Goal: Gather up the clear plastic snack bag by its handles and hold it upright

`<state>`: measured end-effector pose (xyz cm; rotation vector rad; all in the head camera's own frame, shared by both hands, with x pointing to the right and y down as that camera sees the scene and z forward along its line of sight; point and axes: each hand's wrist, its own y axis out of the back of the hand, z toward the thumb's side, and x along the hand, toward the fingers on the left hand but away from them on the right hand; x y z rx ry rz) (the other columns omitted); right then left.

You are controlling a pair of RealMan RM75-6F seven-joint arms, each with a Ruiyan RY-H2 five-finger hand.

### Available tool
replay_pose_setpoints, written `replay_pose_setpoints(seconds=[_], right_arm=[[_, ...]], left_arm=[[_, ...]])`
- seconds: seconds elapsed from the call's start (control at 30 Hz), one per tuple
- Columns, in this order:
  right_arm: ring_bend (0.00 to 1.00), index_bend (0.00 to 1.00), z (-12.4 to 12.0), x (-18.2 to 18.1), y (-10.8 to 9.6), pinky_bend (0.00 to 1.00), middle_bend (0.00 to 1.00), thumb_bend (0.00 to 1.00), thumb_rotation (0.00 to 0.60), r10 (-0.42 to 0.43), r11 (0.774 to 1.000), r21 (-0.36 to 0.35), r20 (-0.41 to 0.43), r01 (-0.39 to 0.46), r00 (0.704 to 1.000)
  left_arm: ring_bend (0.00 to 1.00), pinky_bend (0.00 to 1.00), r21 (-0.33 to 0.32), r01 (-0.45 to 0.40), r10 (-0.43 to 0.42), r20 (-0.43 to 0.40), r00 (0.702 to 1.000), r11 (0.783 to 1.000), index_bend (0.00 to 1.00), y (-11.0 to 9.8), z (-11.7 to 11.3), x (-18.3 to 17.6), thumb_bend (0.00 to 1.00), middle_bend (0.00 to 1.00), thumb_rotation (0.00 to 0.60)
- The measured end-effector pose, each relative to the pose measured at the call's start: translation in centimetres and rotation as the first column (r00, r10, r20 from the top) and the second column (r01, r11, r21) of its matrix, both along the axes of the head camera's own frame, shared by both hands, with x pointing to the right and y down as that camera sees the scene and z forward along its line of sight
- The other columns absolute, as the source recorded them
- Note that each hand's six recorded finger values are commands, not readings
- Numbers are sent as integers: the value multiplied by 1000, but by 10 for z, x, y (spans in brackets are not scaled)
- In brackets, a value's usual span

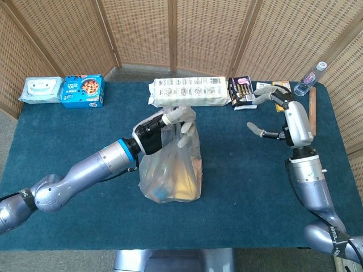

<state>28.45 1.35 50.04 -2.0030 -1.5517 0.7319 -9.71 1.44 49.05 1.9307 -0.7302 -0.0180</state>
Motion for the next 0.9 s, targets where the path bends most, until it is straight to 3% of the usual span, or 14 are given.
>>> replay_pose_setpoints(seconds=[0.5, 0.6, 0.7, 0.9], right_arm=[[231, 446, 6, 9, 2, 119, 328, 238, 600, 10, 1000, -14, -41, -10, 999], [239, 453, 8, 10, 3, 124, 337, 238, 600, 12, 1000, -18, -48, -12, 999], [253, 461, 9, 13, 4, 140, 350, 238, 600, 16, 1000, -17, -58, -17, 998], [273, 477, 10, 18, 5, 153, 369, 238, 600, 24, 1000, -17, -67, -26, 997]], left_arm=[[581, 696, 28, 26, -25, -29, 999, 999, 652, -3, -3, -8, 308, 676, 385], [593, 707, 31, 30, -29, -38, 999, 999, 664, -4, -5, -7, 327, 687, 427], [605, 715, 40, 33, -31, -41, 999, 999, 679, -4, -7, -6, 349, 698, 511], [608, 718, 53, 34, -32, -44, 999, 998, 682, -6, -11, -4, 354, 701, 528]])
